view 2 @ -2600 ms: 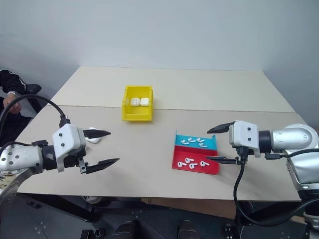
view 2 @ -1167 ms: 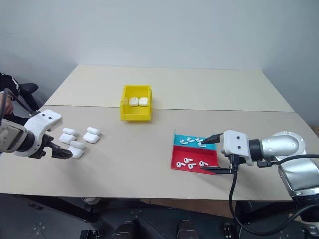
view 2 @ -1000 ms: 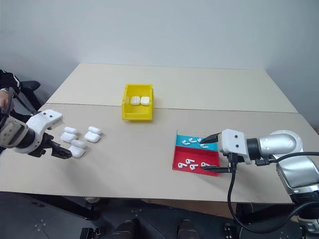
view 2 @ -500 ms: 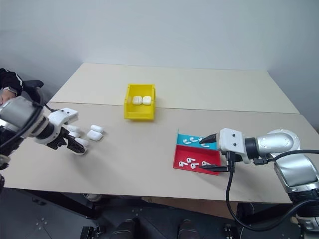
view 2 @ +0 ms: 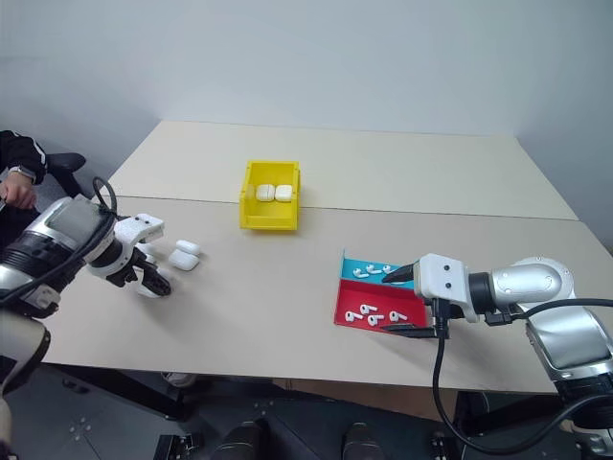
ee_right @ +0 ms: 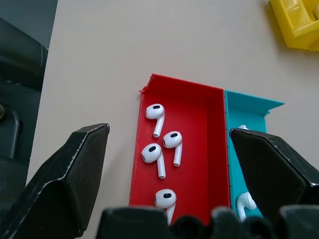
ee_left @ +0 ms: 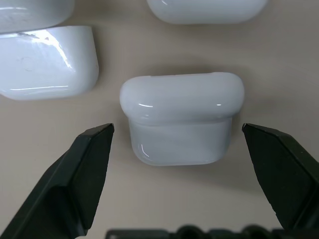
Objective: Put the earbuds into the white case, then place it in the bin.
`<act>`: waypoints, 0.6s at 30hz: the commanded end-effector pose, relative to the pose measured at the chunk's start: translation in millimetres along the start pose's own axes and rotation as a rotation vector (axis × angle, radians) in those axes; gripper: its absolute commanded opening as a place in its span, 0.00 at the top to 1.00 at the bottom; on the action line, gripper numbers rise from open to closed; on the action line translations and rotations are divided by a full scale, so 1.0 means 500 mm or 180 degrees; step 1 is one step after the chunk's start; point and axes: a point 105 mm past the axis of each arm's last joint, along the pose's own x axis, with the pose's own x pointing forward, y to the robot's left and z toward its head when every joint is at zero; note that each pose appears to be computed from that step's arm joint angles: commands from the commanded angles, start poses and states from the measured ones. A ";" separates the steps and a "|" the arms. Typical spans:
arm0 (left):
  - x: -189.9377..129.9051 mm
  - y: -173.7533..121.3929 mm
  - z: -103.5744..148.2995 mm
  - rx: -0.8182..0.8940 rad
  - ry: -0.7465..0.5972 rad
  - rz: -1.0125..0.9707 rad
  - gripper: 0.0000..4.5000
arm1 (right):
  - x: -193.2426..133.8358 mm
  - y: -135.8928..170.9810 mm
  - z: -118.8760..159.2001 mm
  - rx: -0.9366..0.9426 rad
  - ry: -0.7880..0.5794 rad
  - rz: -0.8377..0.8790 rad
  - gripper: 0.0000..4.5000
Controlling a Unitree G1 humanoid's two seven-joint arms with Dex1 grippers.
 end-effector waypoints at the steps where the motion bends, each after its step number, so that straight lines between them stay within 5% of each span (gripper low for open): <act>1: -0.016 0.013 0.007 -0.0074 -0.0033 0.0000 0.00 | -0.019 -0.011 0.013 -0.0109 0.0012 -0.0124 0.00; 12: 0.008 0.005 -0.009 -0.0121 0.0141 -0.0126 0.00 | -0.014 -0.012 0.006 -0.0132 0.0069 -0.0152 0.00; 18: 0.009 0.005 -0.006 -0.0066 0.0112 -0.0099 0.34 | -0.012 -0.013 0.006 -0.0148 0.0076 -0.0166 0.00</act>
